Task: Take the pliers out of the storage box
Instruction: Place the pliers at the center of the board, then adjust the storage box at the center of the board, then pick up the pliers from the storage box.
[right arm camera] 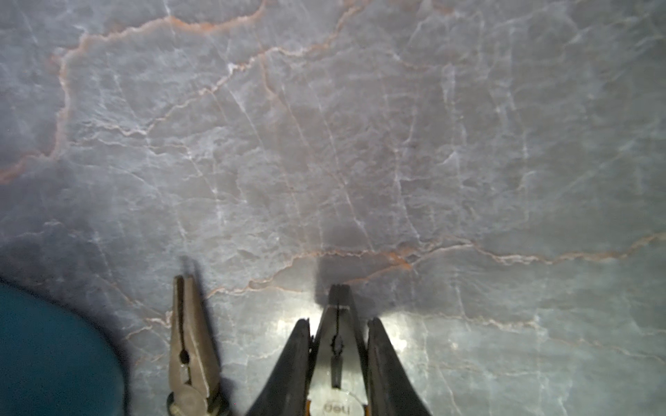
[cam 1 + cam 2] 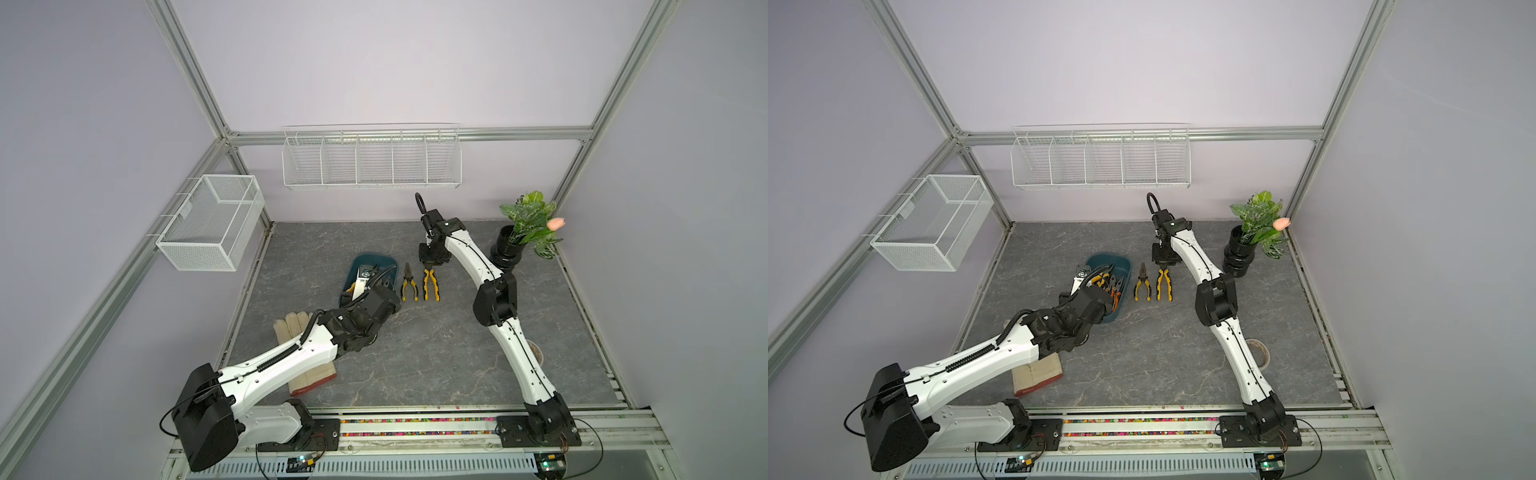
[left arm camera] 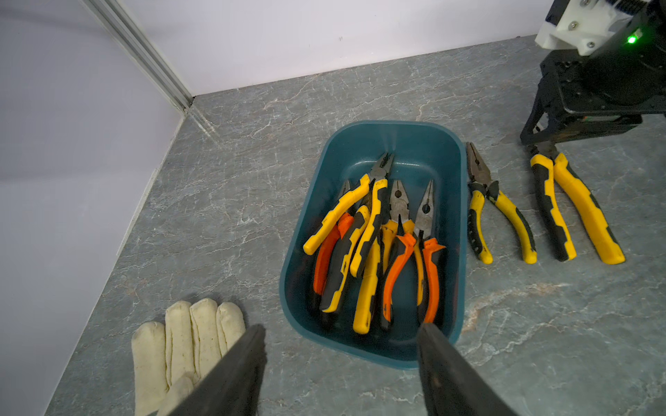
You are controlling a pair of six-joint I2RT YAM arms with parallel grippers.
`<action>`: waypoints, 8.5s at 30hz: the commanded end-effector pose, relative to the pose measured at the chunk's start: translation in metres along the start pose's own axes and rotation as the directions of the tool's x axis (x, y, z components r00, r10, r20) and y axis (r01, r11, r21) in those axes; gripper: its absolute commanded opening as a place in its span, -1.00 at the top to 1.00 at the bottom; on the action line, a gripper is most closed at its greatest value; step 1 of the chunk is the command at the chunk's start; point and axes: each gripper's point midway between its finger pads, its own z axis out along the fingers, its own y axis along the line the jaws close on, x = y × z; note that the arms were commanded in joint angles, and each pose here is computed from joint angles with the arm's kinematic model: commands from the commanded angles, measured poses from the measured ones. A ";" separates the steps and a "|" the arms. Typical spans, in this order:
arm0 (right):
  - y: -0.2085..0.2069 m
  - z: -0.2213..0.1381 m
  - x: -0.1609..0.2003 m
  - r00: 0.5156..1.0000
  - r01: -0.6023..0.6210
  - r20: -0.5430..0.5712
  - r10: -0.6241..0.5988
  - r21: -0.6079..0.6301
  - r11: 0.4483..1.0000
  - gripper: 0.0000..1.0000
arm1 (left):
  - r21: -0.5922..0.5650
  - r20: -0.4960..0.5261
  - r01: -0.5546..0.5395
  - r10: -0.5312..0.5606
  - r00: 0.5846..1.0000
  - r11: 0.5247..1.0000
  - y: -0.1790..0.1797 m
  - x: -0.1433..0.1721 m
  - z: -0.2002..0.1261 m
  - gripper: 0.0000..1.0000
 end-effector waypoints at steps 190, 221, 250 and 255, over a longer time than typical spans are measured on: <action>0.185 -0.101 0.082 0.928 0.363 0.142 -0.346 -0.119 0.924 0.81 | 0.041 -0.522 0.328 -0.259 0.813 0.944 0.015 0.026 0.114 -0.07; 0.196 -0.100 0.095 0.939 0.341 0.125 -0.321 -0.192 0.920 0.81 | 0.047 -0.679 0.469 -0.316 0.663 0.882 -0.034 0.054 0.142 0.43; 0.196 -0.142 0.087 0.947 0.303 0.196 -0.254 -0.283 0.910 0.00 | 0.044 -0.578 0.365 -0.274 0.768 0.930 -0.008 0.052 0.121 1.00; 0.180 -0.170 0.077 0.949 0.277 0.236 -0.211 -0.298 0.913 -0.01 | 0.049 -0.491 0.346 -0.280 0.825 0.937 0.004 0.034 0.105 1.00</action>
